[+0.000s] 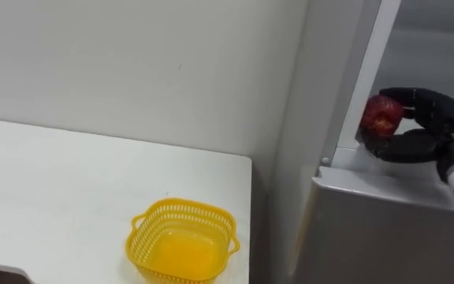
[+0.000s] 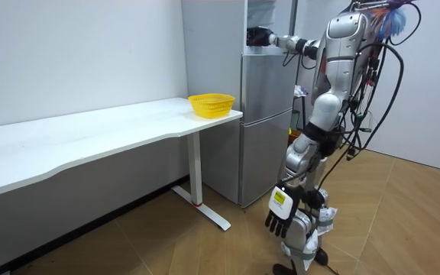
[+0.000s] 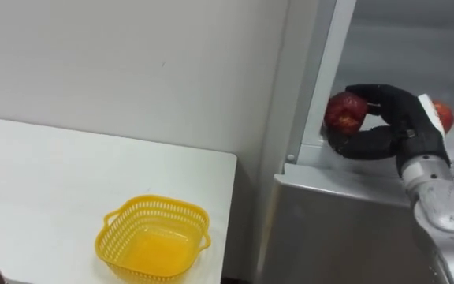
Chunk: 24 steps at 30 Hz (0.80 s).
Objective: Retrieve from the upper fridge
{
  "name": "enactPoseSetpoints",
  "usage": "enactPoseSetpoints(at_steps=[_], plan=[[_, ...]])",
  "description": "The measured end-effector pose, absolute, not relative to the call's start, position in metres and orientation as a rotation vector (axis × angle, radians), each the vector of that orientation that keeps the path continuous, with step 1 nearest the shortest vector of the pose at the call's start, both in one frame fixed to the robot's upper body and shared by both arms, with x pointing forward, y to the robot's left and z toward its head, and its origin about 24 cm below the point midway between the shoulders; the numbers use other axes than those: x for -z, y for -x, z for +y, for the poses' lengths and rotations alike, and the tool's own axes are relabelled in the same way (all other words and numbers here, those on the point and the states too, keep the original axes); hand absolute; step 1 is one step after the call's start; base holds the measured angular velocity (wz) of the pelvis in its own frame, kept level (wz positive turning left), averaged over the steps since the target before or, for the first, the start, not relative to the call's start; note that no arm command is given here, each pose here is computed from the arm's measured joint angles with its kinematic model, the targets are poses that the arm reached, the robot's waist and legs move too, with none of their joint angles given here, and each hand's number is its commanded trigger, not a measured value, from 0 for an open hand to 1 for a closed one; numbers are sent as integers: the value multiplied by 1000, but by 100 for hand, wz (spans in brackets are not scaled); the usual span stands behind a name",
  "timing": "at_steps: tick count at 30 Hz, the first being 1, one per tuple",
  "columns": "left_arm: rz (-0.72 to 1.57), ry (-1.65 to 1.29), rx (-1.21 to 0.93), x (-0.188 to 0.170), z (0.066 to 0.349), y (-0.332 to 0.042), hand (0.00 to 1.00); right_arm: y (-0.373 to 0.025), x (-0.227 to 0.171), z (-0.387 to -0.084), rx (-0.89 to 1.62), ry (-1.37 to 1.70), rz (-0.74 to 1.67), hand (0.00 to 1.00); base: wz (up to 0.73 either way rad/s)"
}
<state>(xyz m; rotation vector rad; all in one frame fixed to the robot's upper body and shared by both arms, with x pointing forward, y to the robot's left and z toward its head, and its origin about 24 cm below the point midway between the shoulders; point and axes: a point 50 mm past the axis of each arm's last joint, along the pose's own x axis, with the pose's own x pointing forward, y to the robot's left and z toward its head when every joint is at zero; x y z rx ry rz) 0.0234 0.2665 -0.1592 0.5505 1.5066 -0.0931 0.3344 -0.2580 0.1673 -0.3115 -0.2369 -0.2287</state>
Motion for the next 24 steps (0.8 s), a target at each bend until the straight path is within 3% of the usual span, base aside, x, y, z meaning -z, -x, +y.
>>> enactPoseSetpoints(at_steps=[10,17,24], plan=[[1493,-558,79,163,259,-13,0,-280,-133,-228,187,177,-270,100,-5],[1539,-520,98,166,246,10,0,-261,-129,-221,257,173,-303,100,0],[1498,-493,127,169,237,2,0,-246,-150,-210,301,324,-467,100,-10]])
